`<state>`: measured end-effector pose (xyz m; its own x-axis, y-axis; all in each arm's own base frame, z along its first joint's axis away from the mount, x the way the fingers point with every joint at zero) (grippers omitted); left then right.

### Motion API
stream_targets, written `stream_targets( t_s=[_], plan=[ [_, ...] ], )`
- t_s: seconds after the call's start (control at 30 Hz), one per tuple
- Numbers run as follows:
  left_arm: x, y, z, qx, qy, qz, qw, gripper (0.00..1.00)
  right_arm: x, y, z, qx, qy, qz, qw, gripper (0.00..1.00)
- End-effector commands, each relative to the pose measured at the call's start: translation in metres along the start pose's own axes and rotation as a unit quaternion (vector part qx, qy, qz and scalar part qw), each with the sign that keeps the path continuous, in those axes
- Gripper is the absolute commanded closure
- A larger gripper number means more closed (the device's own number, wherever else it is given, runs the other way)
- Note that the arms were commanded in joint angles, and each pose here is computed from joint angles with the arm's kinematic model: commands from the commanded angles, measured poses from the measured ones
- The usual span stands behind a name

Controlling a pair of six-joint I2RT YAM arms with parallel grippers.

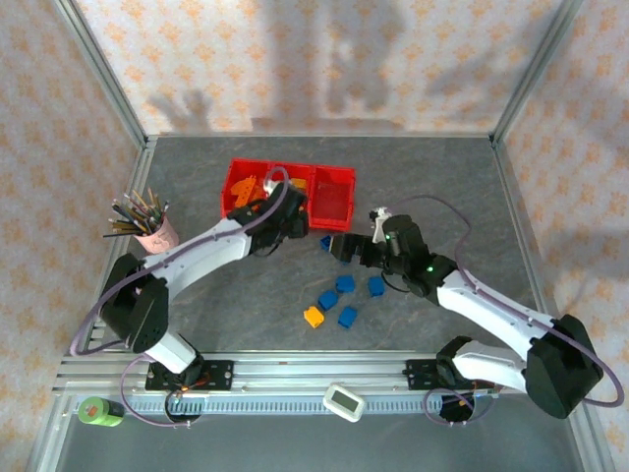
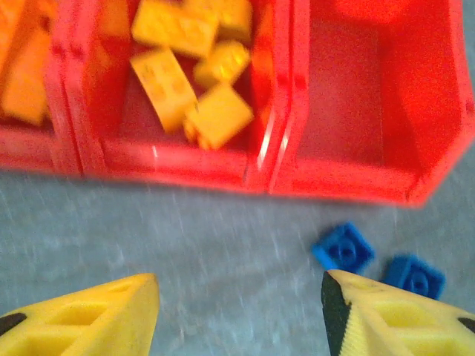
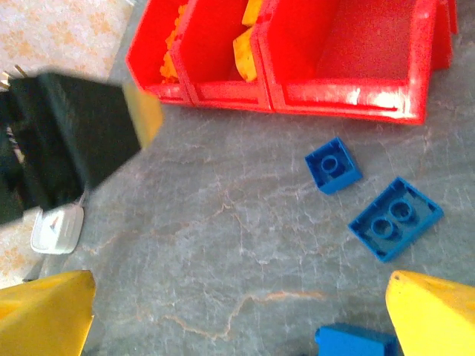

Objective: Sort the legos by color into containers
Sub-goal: Pick up the lego from the middle-left of the table.

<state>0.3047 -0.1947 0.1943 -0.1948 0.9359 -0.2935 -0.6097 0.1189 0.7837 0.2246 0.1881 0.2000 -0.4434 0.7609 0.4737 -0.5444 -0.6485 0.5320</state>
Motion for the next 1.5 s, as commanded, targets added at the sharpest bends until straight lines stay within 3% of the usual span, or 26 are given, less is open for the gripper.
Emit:
stream_targets(
  t_s=[0.0,0.2,0.4,0.6,0.9,1.47],
  plan=[
    [0.009,0.012,-0.034,0.037,0.004,0.003,0.999,0.37,-0.008,0.007,-0.02,0.033,-0.002,-0.007,0.999,0.0],
    [0.008,0.029,-0.094,0.086,0.012,-0.018,0.996,0.34,-0.015,0.011,-0.047,0.063,-0.03,0.001,0.998,0.0],
    [0.007,0.037,-0.141,0.123,0.073,-0.046,0.989,0.29,-0.023,0.015,-0.07,0.078,-0.047,0.006,0.996,0.0],
    [0.008,0.034,-0.171,0.143,0.085,-0.03,0.986,0.22,-0.028,0.018,-0.08,0.076,-0.051,-0.002,0.996,0.0],
    [-0.006,0.024,-0.193,0.156,0.073,-0.016,0.985,0.2,-0.031,0.017,-0.081,0.071,-0.046,-0.007,0.996,0.0],
    [-0.016,0.004,-0.196,0.128,0.057,0.016,0.99,0.32,-0.033,0.017,-0.083,0.068,-0.04,-0.01,0.997,0.0]
  ],
)
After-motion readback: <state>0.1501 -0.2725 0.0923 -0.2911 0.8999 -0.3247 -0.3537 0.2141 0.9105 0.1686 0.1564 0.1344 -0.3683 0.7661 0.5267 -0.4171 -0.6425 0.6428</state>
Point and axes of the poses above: each hand's point on the last joint's axis, 136 mm out from that joint toward the fingers, its own y axis back along the fingers, its own x axis along the line the jaws close on, z = x × y, the point moved 7 cm from there along y, back along the fingers, and after that the axes turned 13 degrees about y, right-handed, at the moved point
